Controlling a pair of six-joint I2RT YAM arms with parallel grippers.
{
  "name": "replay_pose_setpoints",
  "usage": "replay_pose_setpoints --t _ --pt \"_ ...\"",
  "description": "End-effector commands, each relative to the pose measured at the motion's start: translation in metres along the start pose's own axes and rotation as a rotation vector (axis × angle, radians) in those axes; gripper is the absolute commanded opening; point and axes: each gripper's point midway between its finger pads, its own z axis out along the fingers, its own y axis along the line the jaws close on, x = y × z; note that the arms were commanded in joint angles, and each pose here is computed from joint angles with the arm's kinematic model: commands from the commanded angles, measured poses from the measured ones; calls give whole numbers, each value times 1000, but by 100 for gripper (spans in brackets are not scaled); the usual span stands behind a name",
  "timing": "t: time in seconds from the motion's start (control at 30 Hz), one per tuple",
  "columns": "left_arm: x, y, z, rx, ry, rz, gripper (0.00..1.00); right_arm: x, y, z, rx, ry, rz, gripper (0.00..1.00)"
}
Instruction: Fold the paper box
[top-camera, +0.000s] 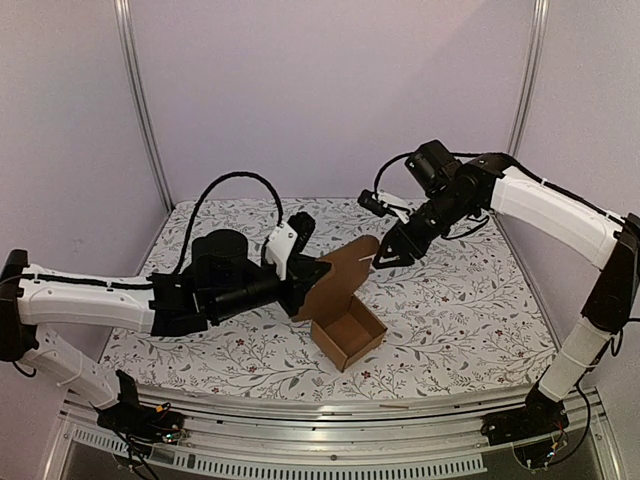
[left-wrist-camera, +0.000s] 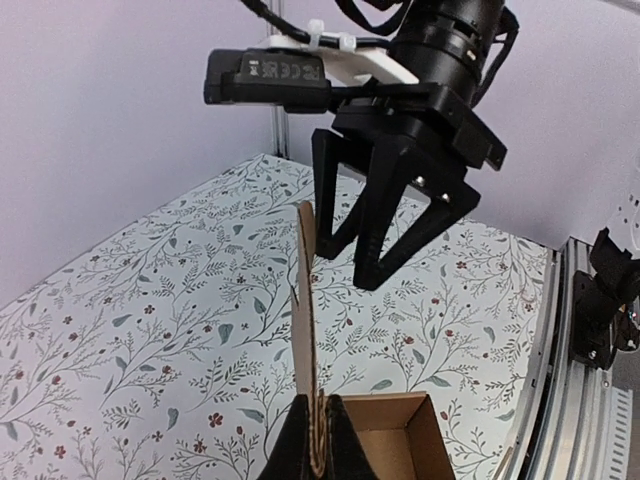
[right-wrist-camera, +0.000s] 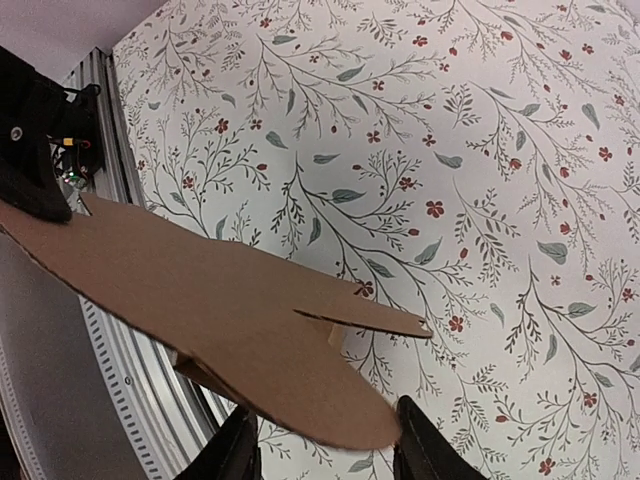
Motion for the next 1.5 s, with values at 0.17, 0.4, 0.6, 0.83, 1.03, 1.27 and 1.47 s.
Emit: replay_pose_setpoints --t 0.17,0.4,0.6,0.83,1.03,1.27,1.47 --pt "-4 -41 -39 359 76 82 0 11 5 -78 -65 -116 -255 47" --pt "-8 -44 -46 385 74 89 0 15 -3 -62 -40 -78 -296 45" --pt "-15 -41 -48 366 26 69 0 32 20 -32 -86 2 -388 43" --pt "-12 -37 -47 343 34 69 0 28 46 -39 -168 -44 -435 42" --pt "-12 -33 -42 316 27 62 0 28 64 -37 -226 -47 -457 42" --pt "-13 -38 -37 340 24 50 0 35 94 -38 -337 -47 -510 48" --pt "-10 -53 -36 417 47 48 0 29 101 -37 -368 -60 -508 49"
